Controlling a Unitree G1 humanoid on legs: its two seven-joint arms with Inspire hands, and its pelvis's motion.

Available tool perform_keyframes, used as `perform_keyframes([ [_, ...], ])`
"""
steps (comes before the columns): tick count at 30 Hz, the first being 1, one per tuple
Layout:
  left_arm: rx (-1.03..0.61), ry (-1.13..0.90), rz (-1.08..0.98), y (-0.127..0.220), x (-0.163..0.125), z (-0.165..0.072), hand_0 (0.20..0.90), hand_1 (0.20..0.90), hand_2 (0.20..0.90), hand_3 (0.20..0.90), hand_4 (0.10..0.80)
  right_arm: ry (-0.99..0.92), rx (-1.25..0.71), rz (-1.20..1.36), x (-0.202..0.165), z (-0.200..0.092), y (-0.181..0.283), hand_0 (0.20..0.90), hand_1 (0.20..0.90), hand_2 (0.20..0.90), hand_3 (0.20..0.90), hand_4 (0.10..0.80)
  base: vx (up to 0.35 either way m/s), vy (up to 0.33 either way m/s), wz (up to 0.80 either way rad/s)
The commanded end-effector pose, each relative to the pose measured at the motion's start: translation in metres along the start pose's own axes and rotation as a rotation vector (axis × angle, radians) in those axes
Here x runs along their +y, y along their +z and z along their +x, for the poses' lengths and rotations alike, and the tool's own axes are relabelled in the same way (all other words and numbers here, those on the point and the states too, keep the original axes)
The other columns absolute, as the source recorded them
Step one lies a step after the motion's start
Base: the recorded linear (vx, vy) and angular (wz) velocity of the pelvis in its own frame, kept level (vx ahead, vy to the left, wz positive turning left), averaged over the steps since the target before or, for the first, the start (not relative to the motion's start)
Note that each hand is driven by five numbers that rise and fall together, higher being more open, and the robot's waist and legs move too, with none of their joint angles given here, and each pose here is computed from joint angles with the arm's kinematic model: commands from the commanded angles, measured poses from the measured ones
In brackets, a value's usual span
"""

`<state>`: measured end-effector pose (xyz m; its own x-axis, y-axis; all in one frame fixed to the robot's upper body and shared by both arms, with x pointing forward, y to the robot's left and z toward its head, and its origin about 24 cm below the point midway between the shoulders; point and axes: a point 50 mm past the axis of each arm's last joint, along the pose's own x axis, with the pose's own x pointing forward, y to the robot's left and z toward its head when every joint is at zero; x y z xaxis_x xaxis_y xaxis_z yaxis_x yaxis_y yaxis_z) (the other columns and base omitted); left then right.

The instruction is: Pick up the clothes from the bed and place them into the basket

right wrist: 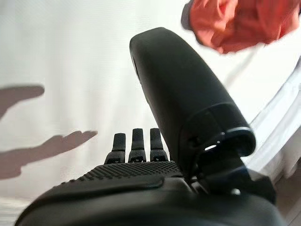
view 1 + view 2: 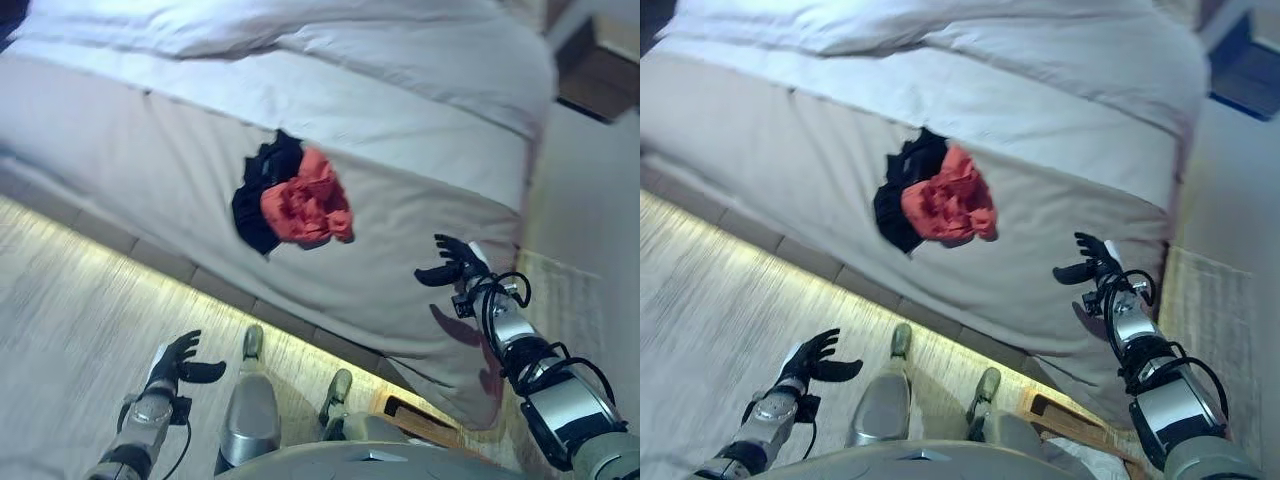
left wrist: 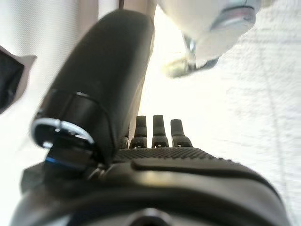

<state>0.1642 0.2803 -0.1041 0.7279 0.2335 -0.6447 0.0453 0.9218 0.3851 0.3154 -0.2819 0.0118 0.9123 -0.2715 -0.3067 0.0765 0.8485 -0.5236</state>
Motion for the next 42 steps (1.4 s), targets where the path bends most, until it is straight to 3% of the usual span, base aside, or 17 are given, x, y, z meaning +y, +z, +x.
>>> perform_keyframes([
  [1,-0.078,0.043,0.048,0.004,0.017,-0.004,0.9,0.9,0.9,0.9,0.8,-0.177,-0.291,-0.014,-0.061,0.011,0.082,0.9,0.9,0.9,0.9,0.8,-0.041,-0.018,0.32],
  [5,-0.081,0.079,0.015,0.004,0.019,-0.003,0.9,0.9,0.9,0.9,0.8,-0.242,-0.411,-0.052,-0.078,0.014,0.139,0.9,0.9,0.9,0.9,0.8,-0.029,-0.007,0.14],
  [13,-0.126,0.095,-0.026,0.024,0.023,0.005,0.9,0.9,0.9,0.9,0.8,-0.314,-0.479,-0.009,-0.095,0.01,0.194,0.9,0.9,0.9,0.9,0.8,0.042,-0.001,0.17],
  [21,-0.188,0.093,-0.08,0.038,0.026,0.006,0.9,0.9,0.9,0.9,0.8,-0.281,-0.124,-0.098,-0.107,0.023,0.161,0.9,0.9,0.9,0.9,0.8,0.008,0.032,0.04],
  [22,-0.197,0.093,-0.083,0.041,0.027,0.006,0.9,0.9,0.9,0.9,0.8,-0.269,-0.08,-0.139,-0.106,0.025,0.153,0.533,0.533,0.533,0.472,0.372,-0.015,-0.001,-0.04],
  [23,-0.201,0.093,-0.086,0.043,0.028,0.007,0.9,0.9,0.9,0.9,0.8,-0.278,-0.075,-0.15,-0.107,0.025,0.151,0.3,0.3,0.3,0.2,0.1,-0.008,-0.019,-0.1],
  [33,-0.223,0.083,-0.067,0.042,0.036,0.0,0.9,0.9,0.9,0.9,0.8,-0.381,-0.25,0.113,-0.126,0.017,0.163,0.3,0.3,0.3,0.2,0.1,0.037,-0.031,0.01],
  [42,-0.182,0.077,-0.055,0.015,0.021,-0.01,0.9,0.9,0.9,0.9,0.8,-0.267,-0.685,0.853,-0.138,-0.006,0.173,0.3,0.3,0.3,0.2,0.1,0.037,0.024,-0.09],
])
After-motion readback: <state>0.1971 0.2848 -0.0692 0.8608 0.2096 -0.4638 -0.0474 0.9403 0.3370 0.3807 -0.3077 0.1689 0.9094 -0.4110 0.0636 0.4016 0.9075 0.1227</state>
